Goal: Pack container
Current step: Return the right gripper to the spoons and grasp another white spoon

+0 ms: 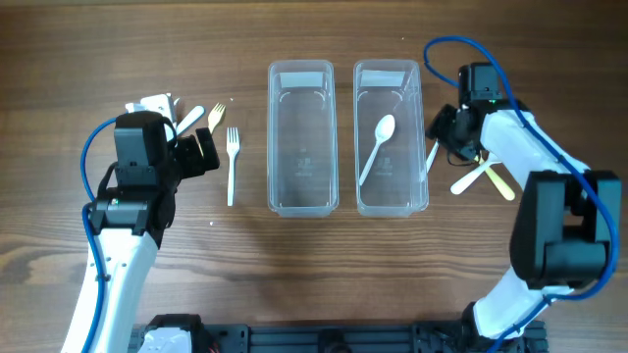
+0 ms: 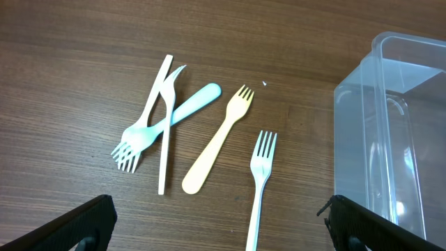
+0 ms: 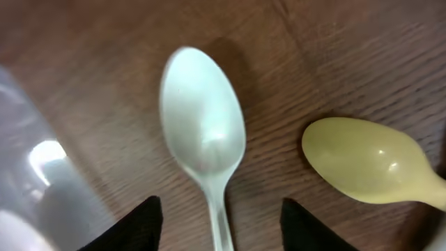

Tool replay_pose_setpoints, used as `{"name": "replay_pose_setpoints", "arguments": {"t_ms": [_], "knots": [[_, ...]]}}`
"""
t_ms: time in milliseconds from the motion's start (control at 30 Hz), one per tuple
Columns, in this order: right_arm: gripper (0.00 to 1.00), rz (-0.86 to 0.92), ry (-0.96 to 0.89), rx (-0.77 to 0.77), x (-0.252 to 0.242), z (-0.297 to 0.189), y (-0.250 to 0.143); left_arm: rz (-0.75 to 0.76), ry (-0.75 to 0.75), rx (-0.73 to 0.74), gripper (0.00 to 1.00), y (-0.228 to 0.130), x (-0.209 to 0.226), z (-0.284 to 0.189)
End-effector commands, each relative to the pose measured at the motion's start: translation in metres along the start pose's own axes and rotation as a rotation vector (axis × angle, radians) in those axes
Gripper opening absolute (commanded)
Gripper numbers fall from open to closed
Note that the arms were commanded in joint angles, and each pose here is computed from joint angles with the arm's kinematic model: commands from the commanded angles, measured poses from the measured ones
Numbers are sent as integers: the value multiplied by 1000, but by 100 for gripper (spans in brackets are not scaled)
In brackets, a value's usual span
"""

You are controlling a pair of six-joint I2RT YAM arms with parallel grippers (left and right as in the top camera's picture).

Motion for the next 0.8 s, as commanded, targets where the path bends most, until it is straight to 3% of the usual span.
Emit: {"name": "replay_pose_setpoints", "arguments": {"t_ms": [0, 267, 533, 767], "knots": [[47, 27, -53, 14, -10, 17, -3, 15, 16, -20, 100, 8, 4, -3], [24, 26, -73, 24, -13, 22, -4, 15, 16, -20, 100, 8, 4, -3], [22, 15, -191, -9, -29, 20, -4, 15, 16, -20, 100, 8, 4, -3], [10, 15, -198, -7, -31, 17, -4, 15, 16, -20, 100, 8, 4, -3]]}}
Point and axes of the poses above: each gripper's point midway between its finger pads, its own z axis out along the fingers, its own x axis along the line the jaws close on, y = z × x, the point moved 6 cm from there along -z, back along the fingers, and after that the axes turned 12 degrees about z, right-handed, at the moved point
